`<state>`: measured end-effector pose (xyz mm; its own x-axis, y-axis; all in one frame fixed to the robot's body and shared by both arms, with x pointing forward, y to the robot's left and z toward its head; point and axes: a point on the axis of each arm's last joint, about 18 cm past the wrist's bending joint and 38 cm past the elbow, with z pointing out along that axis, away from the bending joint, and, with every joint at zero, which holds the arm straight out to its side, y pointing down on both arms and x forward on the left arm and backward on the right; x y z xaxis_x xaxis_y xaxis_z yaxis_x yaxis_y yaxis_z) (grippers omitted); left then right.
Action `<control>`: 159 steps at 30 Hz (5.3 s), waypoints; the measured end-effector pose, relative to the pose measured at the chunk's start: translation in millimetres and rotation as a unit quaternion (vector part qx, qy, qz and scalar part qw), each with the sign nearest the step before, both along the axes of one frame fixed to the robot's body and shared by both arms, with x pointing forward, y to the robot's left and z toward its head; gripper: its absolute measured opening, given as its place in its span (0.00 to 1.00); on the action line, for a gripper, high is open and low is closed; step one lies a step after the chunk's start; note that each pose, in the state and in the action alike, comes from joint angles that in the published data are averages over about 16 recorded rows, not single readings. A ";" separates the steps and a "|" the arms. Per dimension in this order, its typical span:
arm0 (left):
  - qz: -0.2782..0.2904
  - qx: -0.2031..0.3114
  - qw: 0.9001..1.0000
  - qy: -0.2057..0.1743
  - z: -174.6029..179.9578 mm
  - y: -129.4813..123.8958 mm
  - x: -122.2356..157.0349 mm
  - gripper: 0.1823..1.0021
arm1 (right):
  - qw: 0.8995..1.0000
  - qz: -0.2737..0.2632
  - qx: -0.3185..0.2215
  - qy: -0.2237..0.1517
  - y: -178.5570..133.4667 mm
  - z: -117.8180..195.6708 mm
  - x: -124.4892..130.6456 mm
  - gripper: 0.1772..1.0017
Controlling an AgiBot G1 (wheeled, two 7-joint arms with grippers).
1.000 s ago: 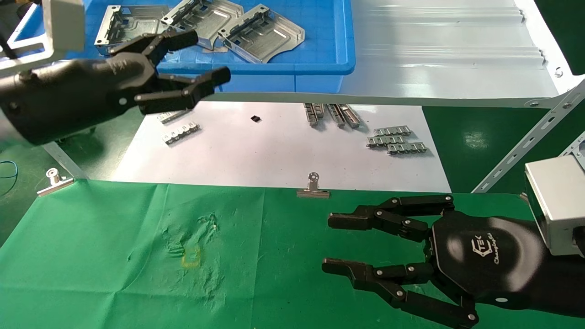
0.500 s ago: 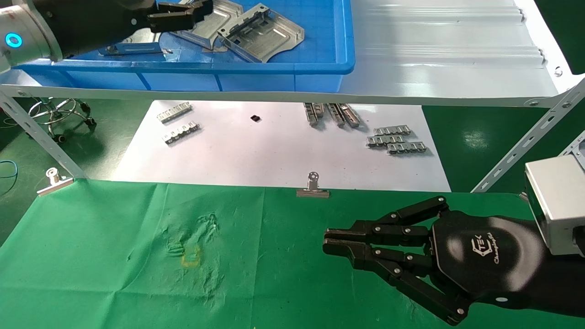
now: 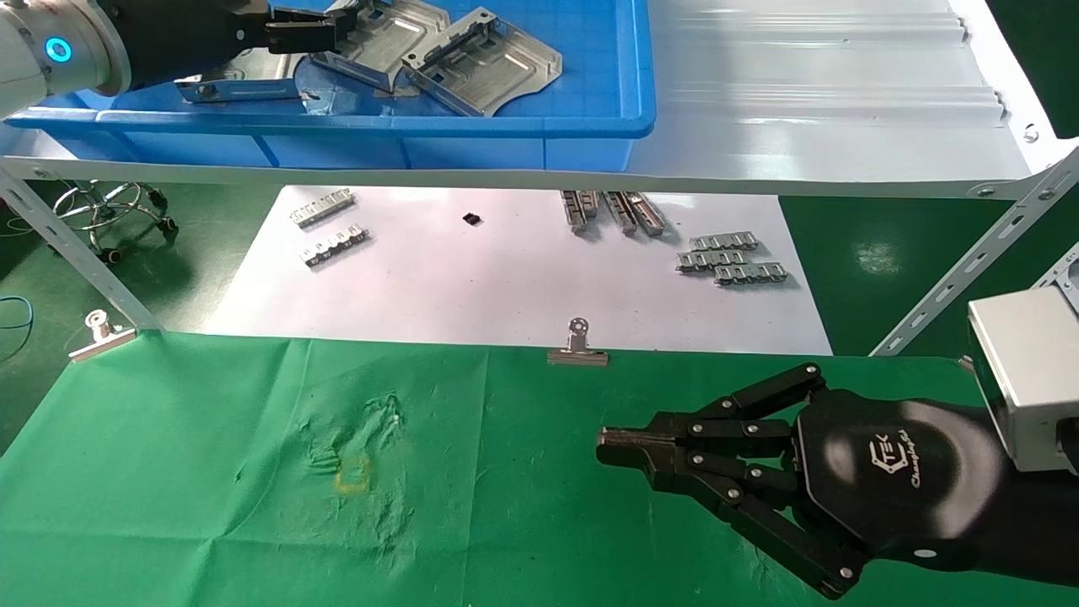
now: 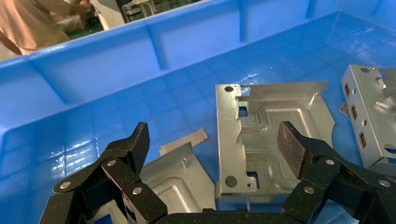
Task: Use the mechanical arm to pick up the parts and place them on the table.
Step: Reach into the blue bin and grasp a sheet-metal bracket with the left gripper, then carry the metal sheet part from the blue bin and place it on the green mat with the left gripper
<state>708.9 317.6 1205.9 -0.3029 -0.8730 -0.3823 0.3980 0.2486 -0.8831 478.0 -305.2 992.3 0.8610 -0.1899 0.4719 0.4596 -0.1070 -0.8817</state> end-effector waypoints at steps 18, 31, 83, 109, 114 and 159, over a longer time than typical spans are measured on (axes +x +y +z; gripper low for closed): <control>0.009 0.011 1.000 0.009 -6.7 -7.5 7.4 0.86 | 1.000 0.000 0.000 0.000 0.0 0.0 0.0 0.02; 0.020 0.019 1.000 0.007 -8.4 -6.8 10.0 0.54 | 1.000 0.000 0.000 0.000 0.0 0.0 0.0 0.02; -0.205 0.211 0.948 -0.121 -7.8 8.6 -111.7 0.09 | 1.000 0.000 0.000 0.000 0.0 0.0 0.0 0.02; -0.284 0.423 0.854 -0.100 -172.7 39.1 -170.9 0.08 | 1.000 0.000 0.000 0.000 0.0 0.0 0.0 0.02; -0.290 0.455 0.839 -0.071 -212.4 44.5 -161.1 0.08 | 1.000 0.000 0.000 0.000 0.0 0.0 0.0 0.02; -0.192 0.524 0.828 -0.062 -298.2 63.8 -68.8 0.09 | 1.000 0.000 0.000 0.000 0.0 0.0 0.0 0.02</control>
<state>640.1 381.4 907.7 -0.3820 0.1080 -0.9178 0.6967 0.6861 -0.2092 478.0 -305.2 992.3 0.8610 -0.1899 0.4719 0.4596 -0.1070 -0.8817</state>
